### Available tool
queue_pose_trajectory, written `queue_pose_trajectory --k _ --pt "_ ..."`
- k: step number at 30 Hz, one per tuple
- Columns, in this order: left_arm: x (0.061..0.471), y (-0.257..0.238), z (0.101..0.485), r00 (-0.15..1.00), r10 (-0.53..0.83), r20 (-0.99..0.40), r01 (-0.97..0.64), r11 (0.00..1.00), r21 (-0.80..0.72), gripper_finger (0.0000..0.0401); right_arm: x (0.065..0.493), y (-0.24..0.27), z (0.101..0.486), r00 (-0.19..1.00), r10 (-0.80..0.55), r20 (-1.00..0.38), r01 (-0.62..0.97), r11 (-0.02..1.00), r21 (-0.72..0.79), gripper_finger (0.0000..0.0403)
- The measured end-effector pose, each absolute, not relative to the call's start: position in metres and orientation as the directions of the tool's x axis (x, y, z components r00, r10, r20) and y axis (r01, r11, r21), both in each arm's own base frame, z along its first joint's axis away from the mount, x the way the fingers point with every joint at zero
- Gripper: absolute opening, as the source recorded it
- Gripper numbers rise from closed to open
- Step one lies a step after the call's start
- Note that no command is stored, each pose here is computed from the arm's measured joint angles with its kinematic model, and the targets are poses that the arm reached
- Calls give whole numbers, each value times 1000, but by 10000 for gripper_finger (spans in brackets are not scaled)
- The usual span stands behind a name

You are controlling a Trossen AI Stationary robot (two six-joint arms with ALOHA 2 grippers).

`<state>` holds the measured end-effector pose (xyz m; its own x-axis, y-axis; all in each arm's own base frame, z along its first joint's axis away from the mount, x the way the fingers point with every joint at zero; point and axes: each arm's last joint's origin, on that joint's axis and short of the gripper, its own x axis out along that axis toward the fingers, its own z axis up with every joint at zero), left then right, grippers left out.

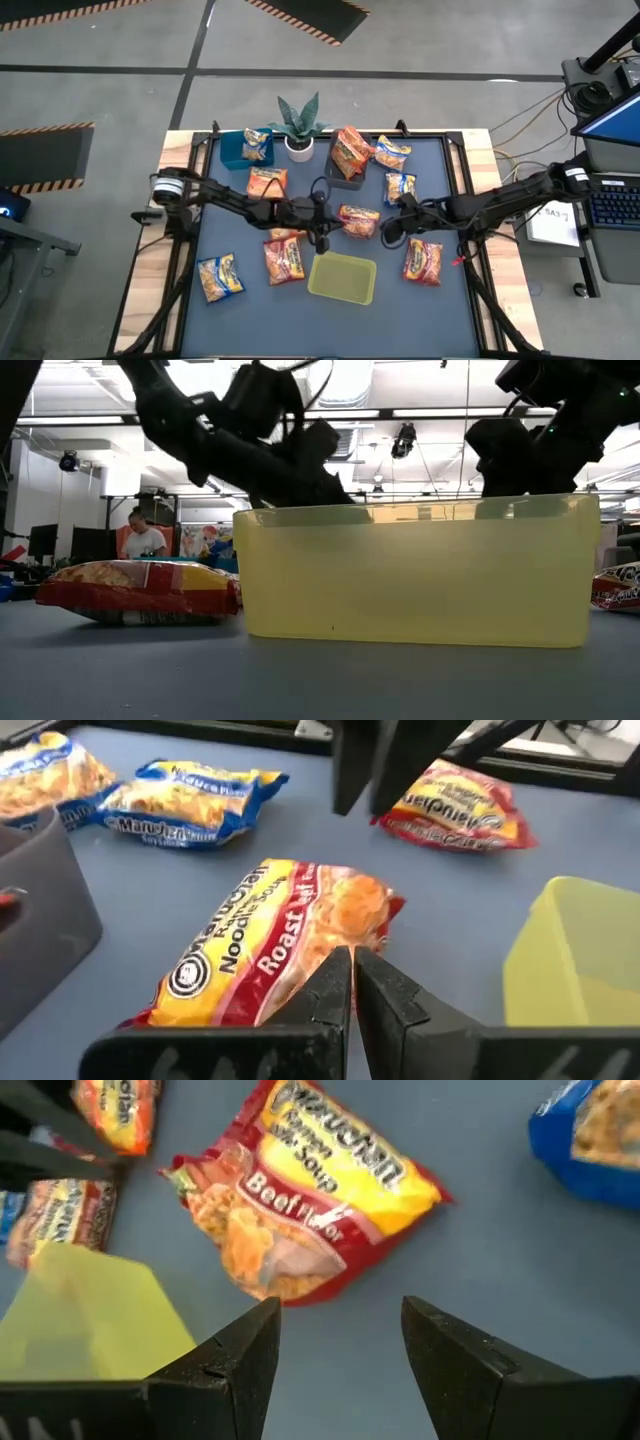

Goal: Sort Maruchan noodles
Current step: Put the red bag into the yellow bin

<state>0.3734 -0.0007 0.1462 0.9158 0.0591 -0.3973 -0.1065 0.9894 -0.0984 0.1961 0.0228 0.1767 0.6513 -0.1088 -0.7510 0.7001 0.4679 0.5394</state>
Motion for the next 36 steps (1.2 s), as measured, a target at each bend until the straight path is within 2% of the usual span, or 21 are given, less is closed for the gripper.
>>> queue_pose_trajectory --k 8,19,28,36 --pt "376 9 123 893 83 -442 -138 986 -94 0 197 22 172 654 -109 -749 706 445 551 201" --pt "376 18 105 867 107 -487 -189 974 -123 0 215 23 157 659 -149 -737 717 418 557 260" --pt "375 17 109 871 80 -485 -166 976 -138 0 217 23 155 664 -163 -730 717 417 559 306" --pt "376 18 114 885 77 -459 -151 980 -128 0 217 22 157 668 -163 -726 713 416 564 322"
